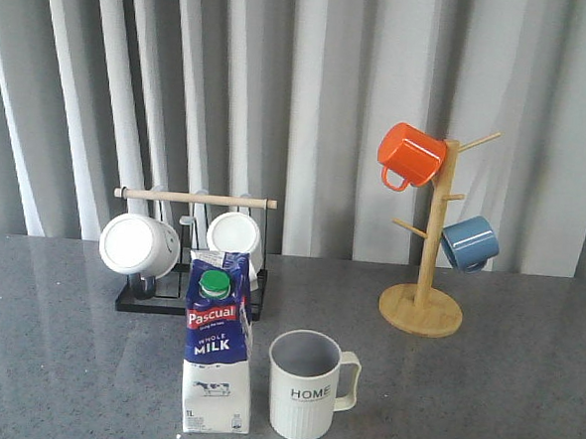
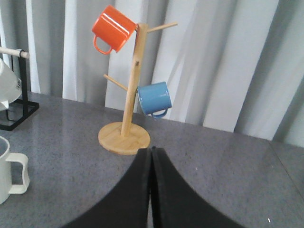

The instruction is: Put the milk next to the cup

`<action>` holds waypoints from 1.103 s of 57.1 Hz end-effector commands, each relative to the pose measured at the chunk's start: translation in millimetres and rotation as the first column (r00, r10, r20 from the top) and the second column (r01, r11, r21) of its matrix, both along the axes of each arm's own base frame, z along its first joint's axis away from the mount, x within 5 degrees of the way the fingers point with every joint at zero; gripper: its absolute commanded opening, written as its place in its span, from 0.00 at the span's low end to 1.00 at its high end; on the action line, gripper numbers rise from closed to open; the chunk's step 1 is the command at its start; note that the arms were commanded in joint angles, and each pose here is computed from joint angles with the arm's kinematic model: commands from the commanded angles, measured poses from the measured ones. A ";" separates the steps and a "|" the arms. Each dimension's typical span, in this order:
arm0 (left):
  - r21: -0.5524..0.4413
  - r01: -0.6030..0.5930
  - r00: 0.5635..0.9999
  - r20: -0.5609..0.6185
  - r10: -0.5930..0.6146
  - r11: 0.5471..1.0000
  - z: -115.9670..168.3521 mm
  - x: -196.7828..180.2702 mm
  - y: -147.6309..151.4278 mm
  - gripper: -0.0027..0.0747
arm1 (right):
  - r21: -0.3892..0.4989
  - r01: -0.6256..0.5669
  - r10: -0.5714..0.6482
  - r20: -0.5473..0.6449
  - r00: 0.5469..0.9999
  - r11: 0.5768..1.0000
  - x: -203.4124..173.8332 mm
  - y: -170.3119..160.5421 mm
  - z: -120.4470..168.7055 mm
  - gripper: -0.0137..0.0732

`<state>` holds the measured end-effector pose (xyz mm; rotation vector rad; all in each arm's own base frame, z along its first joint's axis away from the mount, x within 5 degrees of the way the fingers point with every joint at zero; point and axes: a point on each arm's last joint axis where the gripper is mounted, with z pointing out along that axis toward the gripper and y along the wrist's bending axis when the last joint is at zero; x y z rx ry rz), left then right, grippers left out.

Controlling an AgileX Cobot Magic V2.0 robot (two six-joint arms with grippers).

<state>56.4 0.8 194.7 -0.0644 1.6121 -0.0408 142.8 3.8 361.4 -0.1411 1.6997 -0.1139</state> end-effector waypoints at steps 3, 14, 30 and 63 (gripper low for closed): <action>-0.012 0.001 0.995 0.100 0.000 1.000 14.2 -1.8 -0.1 0.03 | 0.045 0.001 -0.004 0.083 0.997 0.999 -32.4 -2.0 1.3 0.15; -0.012 0.001 0.995 0.100 0.000 1.000 14.2 -1.8 -0.1 0.03 | 0.056 -0.061 0.044 0.257 0.965 0.997 -71.0 0.6 -75.0 0.15; -0.012 0.001 0.995 0.100 0.000 1.000 14.2 -1.8 -0.1 0.03 | 0.239 -0.065 0.016 0.200 0.980 0.969 -86.1 -0.7 -158.6 0.15; -0.012 0.001 0.995 0.100 0.000 1.000 14.2 -1.8 -0.1 0.03 | 0.177 -0.067 0.023 0.242 0.970 0.982 -87.2 -0.8 -155.5 0.15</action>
